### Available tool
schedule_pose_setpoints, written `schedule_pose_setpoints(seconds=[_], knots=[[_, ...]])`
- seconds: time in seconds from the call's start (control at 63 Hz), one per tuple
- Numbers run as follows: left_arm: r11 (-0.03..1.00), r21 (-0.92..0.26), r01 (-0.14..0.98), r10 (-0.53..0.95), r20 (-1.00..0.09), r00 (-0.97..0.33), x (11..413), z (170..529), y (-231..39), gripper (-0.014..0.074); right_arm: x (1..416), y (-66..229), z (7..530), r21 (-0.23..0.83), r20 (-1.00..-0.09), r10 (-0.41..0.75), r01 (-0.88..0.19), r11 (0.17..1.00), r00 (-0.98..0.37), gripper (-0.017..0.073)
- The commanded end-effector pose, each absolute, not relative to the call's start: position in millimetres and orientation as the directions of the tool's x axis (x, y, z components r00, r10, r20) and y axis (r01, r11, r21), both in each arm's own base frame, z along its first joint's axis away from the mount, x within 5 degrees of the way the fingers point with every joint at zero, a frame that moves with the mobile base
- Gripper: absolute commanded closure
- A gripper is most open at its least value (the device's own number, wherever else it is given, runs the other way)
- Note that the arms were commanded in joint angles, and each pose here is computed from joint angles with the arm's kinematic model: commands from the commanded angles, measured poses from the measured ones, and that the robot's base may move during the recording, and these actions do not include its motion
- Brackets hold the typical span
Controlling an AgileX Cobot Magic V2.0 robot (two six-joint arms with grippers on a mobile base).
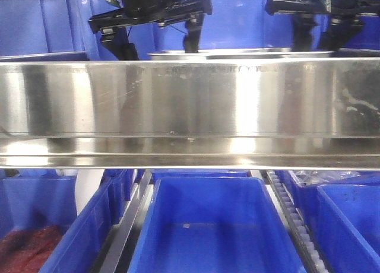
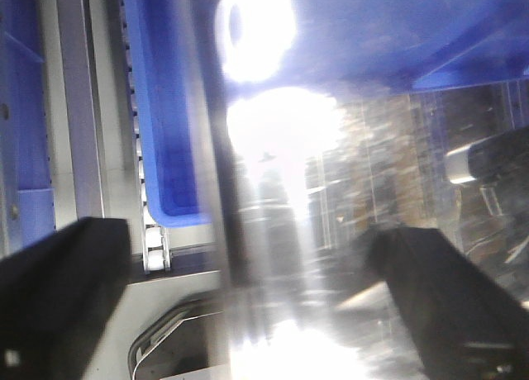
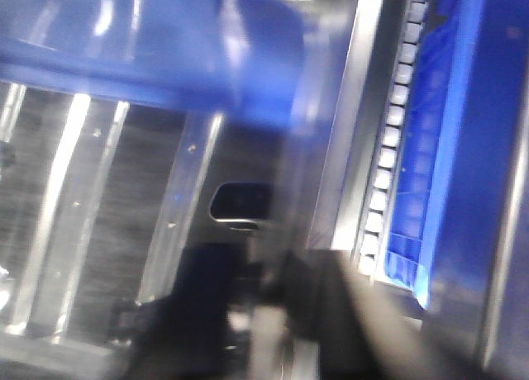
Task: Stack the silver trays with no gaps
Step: 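Close both grippers on opposite sides of the silver tray rim, then lift the held tray with both grippers and pull it toward the robot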
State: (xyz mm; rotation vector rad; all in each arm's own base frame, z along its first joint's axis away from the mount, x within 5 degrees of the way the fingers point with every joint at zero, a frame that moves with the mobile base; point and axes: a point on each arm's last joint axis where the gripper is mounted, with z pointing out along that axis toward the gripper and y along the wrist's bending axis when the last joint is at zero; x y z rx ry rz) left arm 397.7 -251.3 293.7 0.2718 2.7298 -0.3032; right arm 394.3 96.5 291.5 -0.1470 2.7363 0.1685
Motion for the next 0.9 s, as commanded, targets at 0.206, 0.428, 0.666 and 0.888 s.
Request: schedule_pose_setpoints(seconds=[0.206, 0.428, 0.666, 0.888], knots=[[0.950, -0.204, 0.236, 0.120, -0.460, -0.880, 391, 327, -247, 0.0624, 385, 94, 319, 0.089, -0.433, -0.095, -0.147, 0.985, -0.896, 0.0503], [0.958, -0.165, 0.236, 0.138, -0.457, -0.879, 388, 336, -243, 0.0640, 378, 92, 329, 0.092, -0.443, -0.092, -0.147, 0.985, -0.892, 0.0503], [0.956, -0.160, 0.247, 0.138, -0.498, -0.856, 378, 370, -239, 0.0640, 357, 88, 356, 0.096, -0.458, -0.085, -0.144, 0.985, -0.885, 0.0503], [0.949, -0.102, 0.298, 0.187, -0.579, -0.794, 356, 400, -242, 0.0635, 335, 83, 382, 0.107, -0.493, -0.066, -0.136, 0.985, -0.868, 0.0503]])
